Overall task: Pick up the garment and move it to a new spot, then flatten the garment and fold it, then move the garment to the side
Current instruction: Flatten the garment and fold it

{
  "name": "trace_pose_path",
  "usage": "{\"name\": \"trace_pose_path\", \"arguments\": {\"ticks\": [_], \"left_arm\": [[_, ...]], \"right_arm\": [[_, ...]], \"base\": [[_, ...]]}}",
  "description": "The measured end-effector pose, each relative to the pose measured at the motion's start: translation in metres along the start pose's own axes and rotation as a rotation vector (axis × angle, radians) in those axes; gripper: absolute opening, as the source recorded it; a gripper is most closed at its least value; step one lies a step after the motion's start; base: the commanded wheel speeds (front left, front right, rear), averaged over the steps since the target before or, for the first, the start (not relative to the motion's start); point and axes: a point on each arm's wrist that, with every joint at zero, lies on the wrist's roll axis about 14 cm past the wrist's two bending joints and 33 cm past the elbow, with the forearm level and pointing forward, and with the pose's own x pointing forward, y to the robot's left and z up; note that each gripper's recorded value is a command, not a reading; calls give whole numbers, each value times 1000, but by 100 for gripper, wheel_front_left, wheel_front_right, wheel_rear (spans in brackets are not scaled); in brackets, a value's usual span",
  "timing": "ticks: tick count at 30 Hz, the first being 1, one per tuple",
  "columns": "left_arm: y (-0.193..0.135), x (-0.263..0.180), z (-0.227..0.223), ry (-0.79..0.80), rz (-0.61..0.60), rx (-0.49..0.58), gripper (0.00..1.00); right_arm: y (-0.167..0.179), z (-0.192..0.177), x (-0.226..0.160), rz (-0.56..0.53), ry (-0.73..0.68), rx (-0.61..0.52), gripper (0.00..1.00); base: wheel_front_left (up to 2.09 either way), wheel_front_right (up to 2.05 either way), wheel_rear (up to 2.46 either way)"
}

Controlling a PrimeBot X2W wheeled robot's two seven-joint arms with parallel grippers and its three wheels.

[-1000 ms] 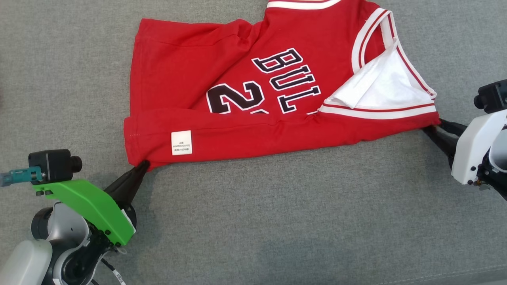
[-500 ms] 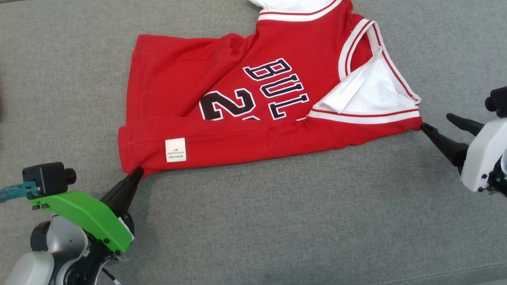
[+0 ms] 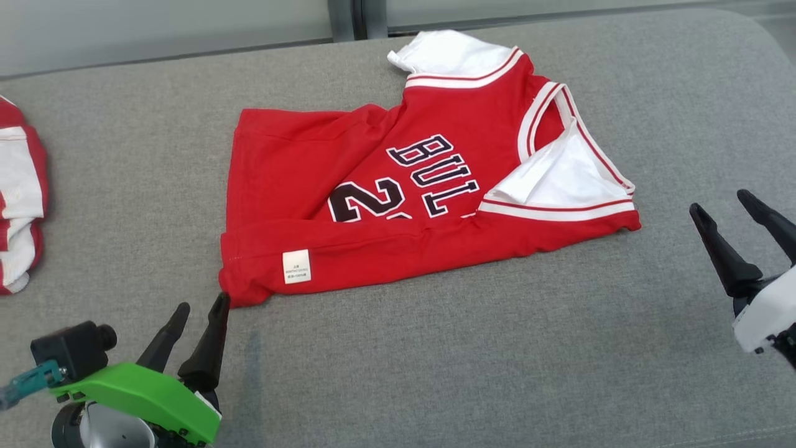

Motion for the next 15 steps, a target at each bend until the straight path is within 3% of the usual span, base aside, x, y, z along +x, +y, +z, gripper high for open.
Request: {"name": "trace_pose_path", "arguments": {"ticks": [8, 15], "left_arm": [[11, -27, 16, -203, 48, 76, 100], [28, -40, 11, -304, 68, 199, 100]], "right_arm": [[12, 7, -20, -50, -183, -9, 100], [34, -20, -20, -44, -243, -11, 100]], "base": [[0, 0, 0], [0, 0, 0]]}}
